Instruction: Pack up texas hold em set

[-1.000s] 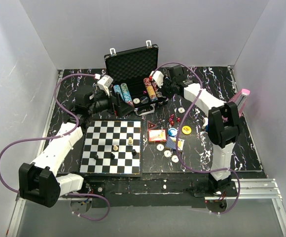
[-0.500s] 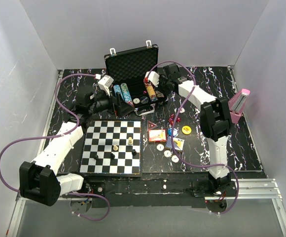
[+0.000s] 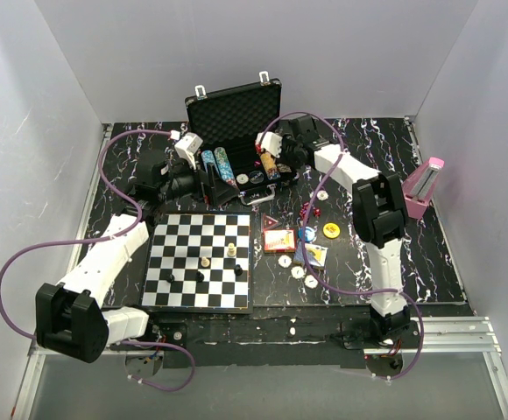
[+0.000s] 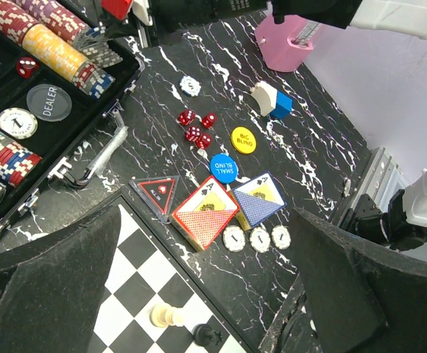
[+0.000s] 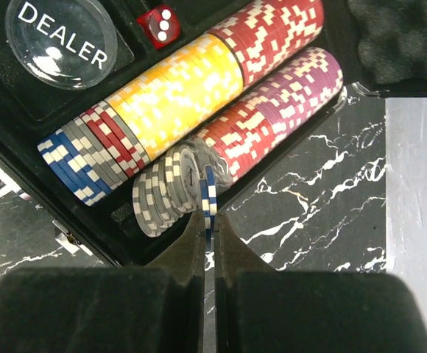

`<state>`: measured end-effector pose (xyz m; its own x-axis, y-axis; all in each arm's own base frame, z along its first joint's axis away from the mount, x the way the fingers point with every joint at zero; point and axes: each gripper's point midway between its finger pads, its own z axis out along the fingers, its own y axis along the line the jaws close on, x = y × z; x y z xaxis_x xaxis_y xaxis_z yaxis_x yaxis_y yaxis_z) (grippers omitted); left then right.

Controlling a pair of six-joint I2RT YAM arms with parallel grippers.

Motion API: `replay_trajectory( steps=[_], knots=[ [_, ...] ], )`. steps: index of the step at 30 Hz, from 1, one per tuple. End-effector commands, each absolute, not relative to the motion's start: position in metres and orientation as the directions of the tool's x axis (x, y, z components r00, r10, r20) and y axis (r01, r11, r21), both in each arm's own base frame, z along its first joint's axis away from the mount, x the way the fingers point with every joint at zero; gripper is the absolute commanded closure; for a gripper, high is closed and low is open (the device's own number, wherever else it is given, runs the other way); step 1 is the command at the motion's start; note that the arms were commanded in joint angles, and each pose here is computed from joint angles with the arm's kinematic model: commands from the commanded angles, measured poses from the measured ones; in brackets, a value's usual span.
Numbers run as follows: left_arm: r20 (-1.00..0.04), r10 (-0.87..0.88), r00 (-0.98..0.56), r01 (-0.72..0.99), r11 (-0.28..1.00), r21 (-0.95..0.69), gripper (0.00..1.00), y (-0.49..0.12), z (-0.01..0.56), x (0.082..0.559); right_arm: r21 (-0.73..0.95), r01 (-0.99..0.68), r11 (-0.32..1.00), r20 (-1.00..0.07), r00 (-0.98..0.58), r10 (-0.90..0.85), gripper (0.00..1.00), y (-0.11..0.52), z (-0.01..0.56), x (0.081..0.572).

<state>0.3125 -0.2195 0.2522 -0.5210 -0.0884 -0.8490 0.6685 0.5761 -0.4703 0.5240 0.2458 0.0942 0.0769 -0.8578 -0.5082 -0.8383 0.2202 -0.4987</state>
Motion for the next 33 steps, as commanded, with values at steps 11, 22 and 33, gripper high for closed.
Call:
replay_trajectory(
  steps=[11, 22, 33],
  knots=[
    [-0.866, -0.087, -0.492, 0.699, 0.553, -0.453, 0.02, -0.223, 0.267, 0.313, -0.537, -0.839, 0.09, -0.487, 0.221, -0.845, 0.99, 0.268, 0.083, 0.545],
    [-0.863, -0.09, -0.497, 0.706, 0.536, -0.462, 0.02, -0.225, 0.268, 0.311, -0.557, -0.828, 0.065, -0.431, 0.221, -0.875, 0.99, 0.263, 0.055, 0.559],
    [-0.863, -0.09, -0.496, 0.711, 0.529, -0.464, 0.02, -0.225, 0.27, 0.31, -0.633, -0.76, 0.147, -0.468, 0.224, -0.855, 0.79, 0.266, 0.092, 0.573]
  ],
)
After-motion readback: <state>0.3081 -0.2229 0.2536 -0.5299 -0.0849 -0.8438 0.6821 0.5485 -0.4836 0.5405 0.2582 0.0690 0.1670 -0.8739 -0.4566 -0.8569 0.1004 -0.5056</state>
